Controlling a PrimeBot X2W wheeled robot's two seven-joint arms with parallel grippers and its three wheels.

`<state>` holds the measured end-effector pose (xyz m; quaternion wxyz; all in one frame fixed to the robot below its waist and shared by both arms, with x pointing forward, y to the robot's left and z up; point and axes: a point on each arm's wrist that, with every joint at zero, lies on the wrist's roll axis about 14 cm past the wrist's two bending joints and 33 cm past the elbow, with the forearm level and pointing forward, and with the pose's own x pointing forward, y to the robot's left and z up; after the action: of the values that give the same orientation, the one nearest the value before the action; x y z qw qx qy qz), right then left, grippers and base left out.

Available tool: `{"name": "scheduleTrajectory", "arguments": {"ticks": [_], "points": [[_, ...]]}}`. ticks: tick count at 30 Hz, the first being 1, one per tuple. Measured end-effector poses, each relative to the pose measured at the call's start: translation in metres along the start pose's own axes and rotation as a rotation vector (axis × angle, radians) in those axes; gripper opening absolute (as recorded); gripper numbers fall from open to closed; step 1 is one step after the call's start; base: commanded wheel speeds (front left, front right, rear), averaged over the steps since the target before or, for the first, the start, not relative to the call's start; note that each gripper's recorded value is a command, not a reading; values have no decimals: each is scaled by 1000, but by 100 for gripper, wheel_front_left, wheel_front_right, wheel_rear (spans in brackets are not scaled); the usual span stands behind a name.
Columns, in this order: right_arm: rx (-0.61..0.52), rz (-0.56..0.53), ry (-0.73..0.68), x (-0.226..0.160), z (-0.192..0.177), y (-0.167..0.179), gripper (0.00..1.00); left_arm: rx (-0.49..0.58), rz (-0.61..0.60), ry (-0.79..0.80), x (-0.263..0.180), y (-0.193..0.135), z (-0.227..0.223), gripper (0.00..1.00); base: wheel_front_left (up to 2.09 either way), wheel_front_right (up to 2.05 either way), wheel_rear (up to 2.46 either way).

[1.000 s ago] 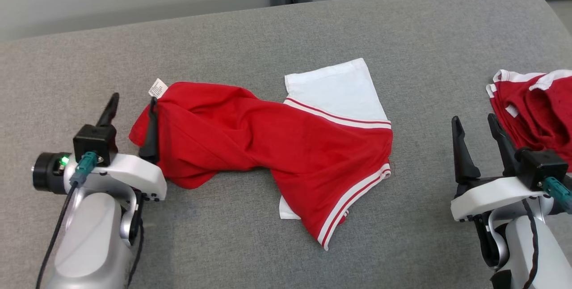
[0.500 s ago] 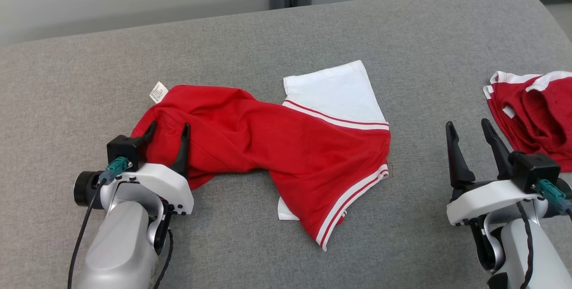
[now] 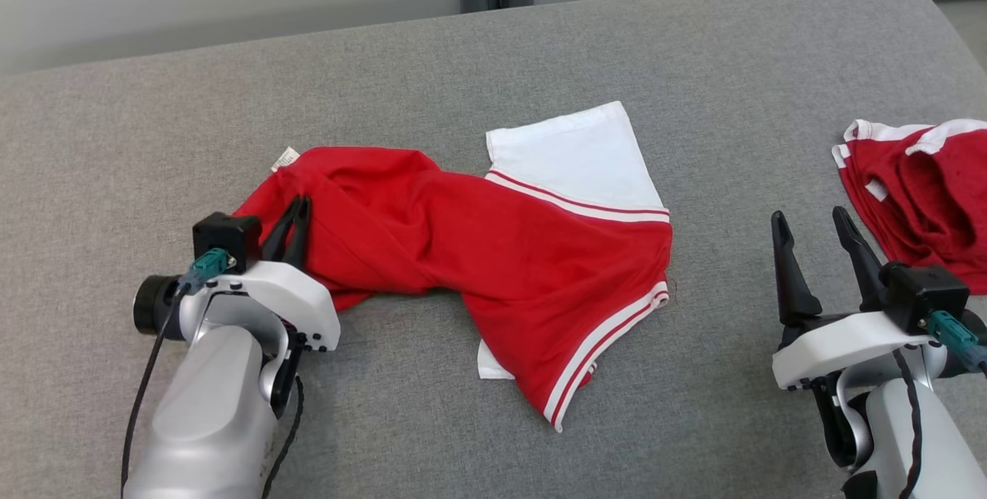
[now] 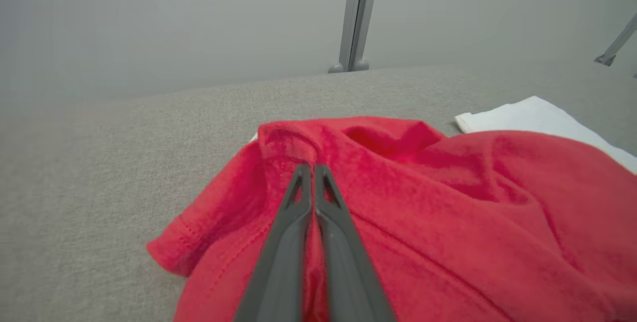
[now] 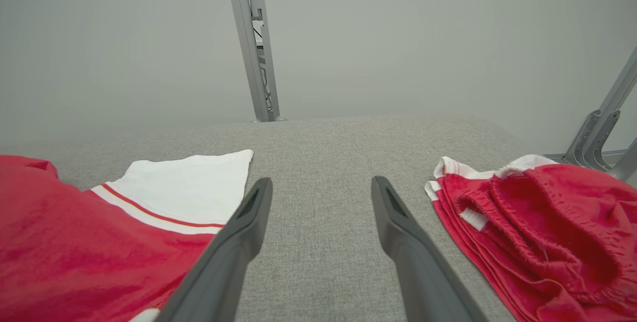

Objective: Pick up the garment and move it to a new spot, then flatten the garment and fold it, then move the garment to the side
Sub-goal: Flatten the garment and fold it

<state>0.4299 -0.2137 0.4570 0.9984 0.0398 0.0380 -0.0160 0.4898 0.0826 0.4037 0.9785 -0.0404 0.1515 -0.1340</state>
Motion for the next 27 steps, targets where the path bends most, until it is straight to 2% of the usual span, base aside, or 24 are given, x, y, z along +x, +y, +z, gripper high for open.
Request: {"name": "scheduleTrajectory", "arguments": {"ticks": [5,10,14,17,18,23,24,25,26,27], "points": [[3,2,1,2,-1,1,100,63,51,-145,4,22,48,0,0,0,0],[5,9,-1,4,0,4,100,128,128,-337,-2,51,115,0,0,0,0],[6,13,-5,4,1,6,100,116,179,-391,-11,63,130,0,0,0,0],[8,18,-9,4,3,8,100,64,248,-351,-27,81,106,0,0,0,0],[12,21,-11,3,3,9,100,26,288,-302,-40,88,80,0,0,0,0],[19,34,-8,0,3,14,100,-46,359,-166,-75,95,16,0,0,0,0],[20,38,-8,0,3,16,100,-53,368,-149,-81,96,8,10,0,0,0],[21,43,-8,-1,3,18,100,-59,378,-142,-86,97,4,47,0,0,0],[21,47,-8,-2,3,19,100,-56,388,-141,-91,99,3,93,0,0,0],[21,52,-9,-2,4,21,100,-58,396,-144,-95,101,3,100,0,0,0]]}}
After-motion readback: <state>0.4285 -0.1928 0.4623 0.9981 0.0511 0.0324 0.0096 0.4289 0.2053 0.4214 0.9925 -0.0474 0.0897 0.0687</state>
